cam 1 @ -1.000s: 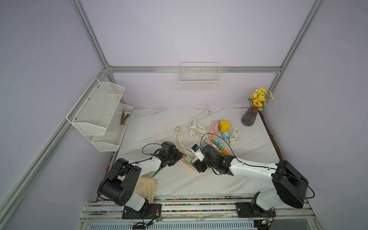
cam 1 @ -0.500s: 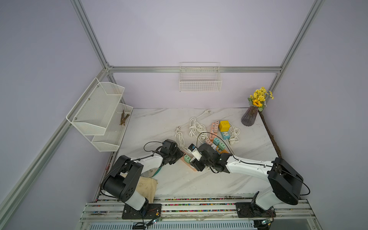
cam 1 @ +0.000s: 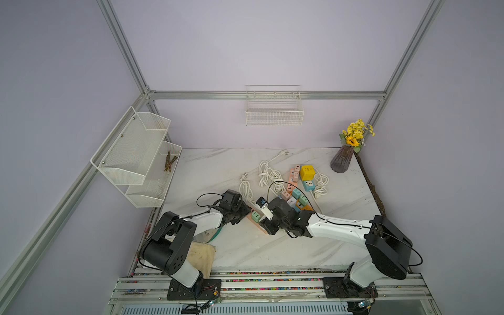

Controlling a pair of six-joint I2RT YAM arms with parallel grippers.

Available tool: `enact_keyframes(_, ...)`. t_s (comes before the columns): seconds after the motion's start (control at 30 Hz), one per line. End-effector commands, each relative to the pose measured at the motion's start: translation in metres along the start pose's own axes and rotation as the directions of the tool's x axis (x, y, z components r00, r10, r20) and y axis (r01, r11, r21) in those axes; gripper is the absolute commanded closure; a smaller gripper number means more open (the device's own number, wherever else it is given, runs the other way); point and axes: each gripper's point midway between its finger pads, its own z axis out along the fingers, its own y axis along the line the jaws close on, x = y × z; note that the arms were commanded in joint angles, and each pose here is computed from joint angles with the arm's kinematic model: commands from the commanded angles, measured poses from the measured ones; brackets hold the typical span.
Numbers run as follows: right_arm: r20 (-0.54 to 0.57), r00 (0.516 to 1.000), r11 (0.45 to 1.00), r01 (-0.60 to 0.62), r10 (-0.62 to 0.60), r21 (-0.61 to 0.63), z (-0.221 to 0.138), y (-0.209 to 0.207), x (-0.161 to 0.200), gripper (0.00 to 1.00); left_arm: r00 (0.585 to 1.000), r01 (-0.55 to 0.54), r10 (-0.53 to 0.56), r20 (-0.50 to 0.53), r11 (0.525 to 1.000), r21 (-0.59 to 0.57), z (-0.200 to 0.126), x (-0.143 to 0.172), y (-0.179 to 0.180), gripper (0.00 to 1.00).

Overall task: Pull the plug off the socket
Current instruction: Remove the plug from the socket.

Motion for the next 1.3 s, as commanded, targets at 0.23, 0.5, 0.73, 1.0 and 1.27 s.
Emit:
enact_keyframes(0.23, 0.072, 0.989, 0.980, 0.138, -0.129, -0.140, -0.019, 0.045, -0.008, 0.56, 0.999, 0.025, -0.029, -0.021, 0.987, -0.158, 0.011, 0.004, 0.045, 0.49)
enact_keyframes(0.5, 0.128, 0.988, 0.996, -0.090, 0.091, -0.007, -0.034, -0.012, -0.014, 0.55, 0.999, 0.024, -0.028, -0.023, 0.988, -0.155, 0.011, 0.003, 0.044, 0.49)
enact_keyframes(0.73, 0.140, 0.989, 0.990, 0.067, -0.050, -0.122, -0.033, 0.025, -0.017, 0.56, 0.999, 0.024, -0.029, -0.027, 0.988, -0.154, 0.011, 0.004, 0.044, 0.49)
enact_keyframes(1.0, 0.218, 0.975, 0.999, 0.039, -0.039, 0.004, -0.051, 0.021, -0.029, 0.56, 0.999, 0.021, -0.027, -0.037, 0.989, -0.146, 0.012, 0.005, 0.042, 0.49)
enact_keyframes(1.27, 0.118, 0.990, 0.988, -0.065, 0.082, -0.140, -0.035, 0.013, -0.018, 0.56, 0.999, -0.009, 0.004, -0.040, 0.993, -0.122, 0.007, 0.003, 0.033, 0.49)
